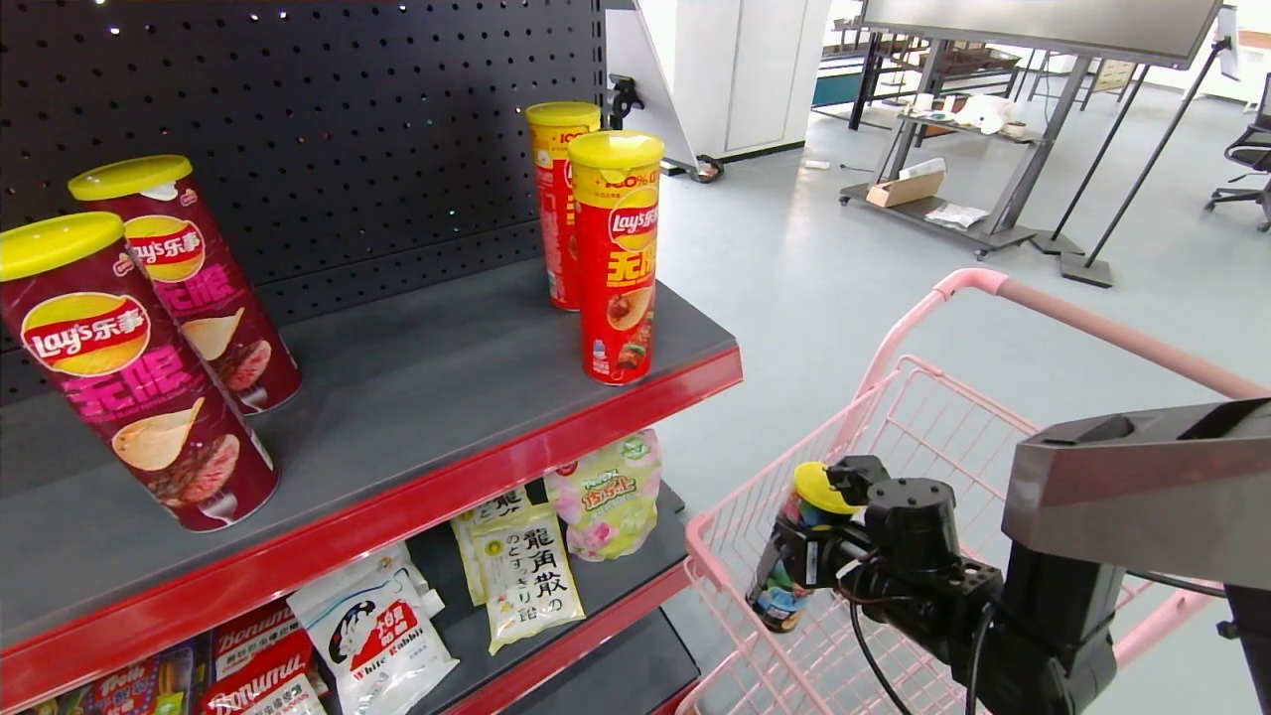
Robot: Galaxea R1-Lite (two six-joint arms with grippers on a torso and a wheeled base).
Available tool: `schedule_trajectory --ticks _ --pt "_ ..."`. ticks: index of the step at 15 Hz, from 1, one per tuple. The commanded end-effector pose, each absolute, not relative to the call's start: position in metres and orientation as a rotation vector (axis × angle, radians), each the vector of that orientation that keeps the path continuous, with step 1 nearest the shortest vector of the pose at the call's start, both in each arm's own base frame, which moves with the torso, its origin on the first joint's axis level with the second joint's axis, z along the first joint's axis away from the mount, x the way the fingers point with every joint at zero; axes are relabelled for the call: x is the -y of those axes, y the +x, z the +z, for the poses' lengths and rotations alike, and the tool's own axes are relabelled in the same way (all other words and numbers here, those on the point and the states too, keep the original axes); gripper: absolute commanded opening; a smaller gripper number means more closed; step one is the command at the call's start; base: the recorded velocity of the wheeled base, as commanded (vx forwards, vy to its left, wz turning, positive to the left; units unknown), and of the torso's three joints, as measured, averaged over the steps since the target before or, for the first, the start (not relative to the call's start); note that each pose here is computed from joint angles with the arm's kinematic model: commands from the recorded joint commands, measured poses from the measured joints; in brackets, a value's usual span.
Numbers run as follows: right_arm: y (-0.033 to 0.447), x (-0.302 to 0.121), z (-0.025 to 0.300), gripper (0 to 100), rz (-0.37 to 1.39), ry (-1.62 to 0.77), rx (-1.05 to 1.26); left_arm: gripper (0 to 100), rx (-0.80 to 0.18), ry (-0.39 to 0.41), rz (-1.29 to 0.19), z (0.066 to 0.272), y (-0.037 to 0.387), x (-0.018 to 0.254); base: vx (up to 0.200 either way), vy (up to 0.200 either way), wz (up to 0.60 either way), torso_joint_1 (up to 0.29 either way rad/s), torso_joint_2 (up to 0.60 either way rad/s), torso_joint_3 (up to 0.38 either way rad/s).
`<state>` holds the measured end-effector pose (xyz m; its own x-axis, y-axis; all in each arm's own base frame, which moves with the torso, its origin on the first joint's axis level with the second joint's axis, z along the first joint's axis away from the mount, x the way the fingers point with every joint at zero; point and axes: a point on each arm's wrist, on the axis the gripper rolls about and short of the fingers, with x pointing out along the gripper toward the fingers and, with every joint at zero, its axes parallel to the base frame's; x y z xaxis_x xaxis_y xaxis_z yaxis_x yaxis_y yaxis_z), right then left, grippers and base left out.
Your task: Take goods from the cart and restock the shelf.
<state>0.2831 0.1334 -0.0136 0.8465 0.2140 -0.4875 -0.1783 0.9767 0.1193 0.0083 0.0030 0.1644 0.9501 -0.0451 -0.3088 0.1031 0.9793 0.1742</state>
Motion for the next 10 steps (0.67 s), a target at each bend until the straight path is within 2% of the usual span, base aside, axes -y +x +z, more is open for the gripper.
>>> schedule_trajectory --ticks 1,5,6,8,10 --pt "0.268 -0.133 0.008 0 0.226 0.063 -0.488 100 -0.308 0.190 -0.076 0.164 0.008 -0.003 0.000 0.000 0.00 0.000 0.00 0.000" --pt "0.243 -0.123 0.070 0 0.273 -0.024 -0.329 100 -0.311 0.189 -0.084 0.163 0.008 -0.003 0.000 0.000 0.00 0.000 0.00 0.000" --pt "0.235 -0.115 0.095 0 0.271 -0.059 -0.295 100 -0.311 0.189 -0.087 0.161 0.007 -0.003 0.000 0.000 0.00 0.000 0.00 0.000" --pt "0.228 -0.108 0.121 0 0.264 -0.081 -0.291 100 -0.297 0.184 -0.092 0.160 0.005 -0.004 0.000 0.000 0.00 0.000 0.00 0.000" --pt "0.217 -0.095 0.171 0 0.235 -0.095 -0.285 100 -0.276 0.179 -0.089 0.162 0.001 -0.005 0.000 0.000 0.00 0.000 0.00 0.000"
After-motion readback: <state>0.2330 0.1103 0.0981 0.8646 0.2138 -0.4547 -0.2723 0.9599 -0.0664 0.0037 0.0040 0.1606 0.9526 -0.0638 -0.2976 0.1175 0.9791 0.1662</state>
